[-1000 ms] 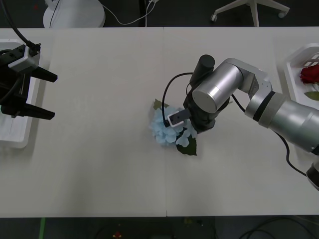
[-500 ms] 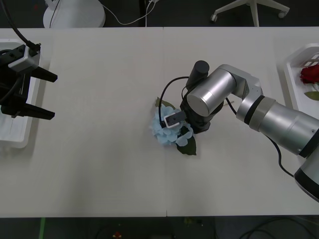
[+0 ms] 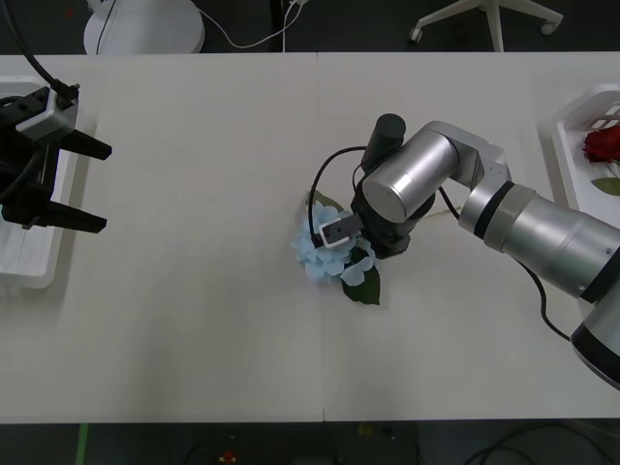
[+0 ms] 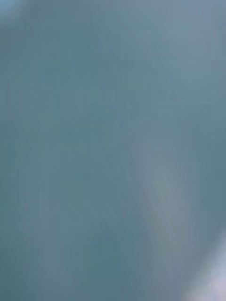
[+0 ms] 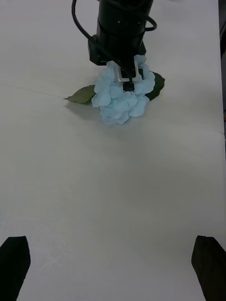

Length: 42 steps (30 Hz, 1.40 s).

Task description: Put the red flowers into the right box and the blue flowers into the left box

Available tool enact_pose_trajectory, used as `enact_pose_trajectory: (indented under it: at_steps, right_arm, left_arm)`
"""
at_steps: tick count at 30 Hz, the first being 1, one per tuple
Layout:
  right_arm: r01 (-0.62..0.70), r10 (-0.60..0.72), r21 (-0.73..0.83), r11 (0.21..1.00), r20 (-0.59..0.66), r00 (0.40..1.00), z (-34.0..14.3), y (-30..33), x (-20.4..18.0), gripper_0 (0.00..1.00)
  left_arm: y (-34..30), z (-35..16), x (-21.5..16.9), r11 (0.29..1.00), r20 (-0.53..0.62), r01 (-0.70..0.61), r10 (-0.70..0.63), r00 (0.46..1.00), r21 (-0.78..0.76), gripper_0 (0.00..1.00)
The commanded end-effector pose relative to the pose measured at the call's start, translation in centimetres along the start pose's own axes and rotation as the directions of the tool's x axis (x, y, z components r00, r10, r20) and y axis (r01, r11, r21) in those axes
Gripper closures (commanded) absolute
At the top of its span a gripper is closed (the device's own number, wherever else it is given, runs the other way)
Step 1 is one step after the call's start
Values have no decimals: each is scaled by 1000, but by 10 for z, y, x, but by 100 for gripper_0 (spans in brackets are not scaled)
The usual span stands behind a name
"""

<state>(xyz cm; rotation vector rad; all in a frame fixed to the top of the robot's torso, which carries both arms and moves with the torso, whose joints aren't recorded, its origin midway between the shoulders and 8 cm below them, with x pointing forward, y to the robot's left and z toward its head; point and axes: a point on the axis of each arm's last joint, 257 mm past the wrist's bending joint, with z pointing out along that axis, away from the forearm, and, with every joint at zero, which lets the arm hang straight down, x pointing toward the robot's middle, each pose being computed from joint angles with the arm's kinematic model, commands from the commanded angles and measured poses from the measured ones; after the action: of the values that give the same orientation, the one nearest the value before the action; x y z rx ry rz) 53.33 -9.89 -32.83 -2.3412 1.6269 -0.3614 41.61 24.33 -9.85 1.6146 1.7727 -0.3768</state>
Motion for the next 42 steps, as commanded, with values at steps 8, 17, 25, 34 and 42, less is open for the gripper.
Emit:
enact_pose_trajectory:
  at_steps: [8, 17, 25, 34, 42]
  right_arm:
    - [-272, 273, -66, 960, 429, 861, -131, -74, -46, 100]
    - [-575, 634, -361, 734, 667, 391, -244, -133, -87, 100]
    - [-577, 732, -573, 582, 678, 65, -301, -166, -116, 100]
    - [-476, 691, -650, 593, 714, -113, -346, -188, -171, 100]
    - [-449, 667, -663, 599, 723, -178, -353, -197, -216, 100]
  left_arm:
    - [2, -5, -13, 1000, 5, -18, 18, 1000, -12, 0]
    - [9, -4, -32, 999, 105, 12, -8, 994, -38, 0]
    - [4, -9, -55, 960, 279, 259, -278, 919, 104, 0]
    - [16, -8, -81, 829, 361, 512, -559, 746, 224, 0]
    - [29, 26, -105, 711, 429, 624, -699, 573, 324, 0]
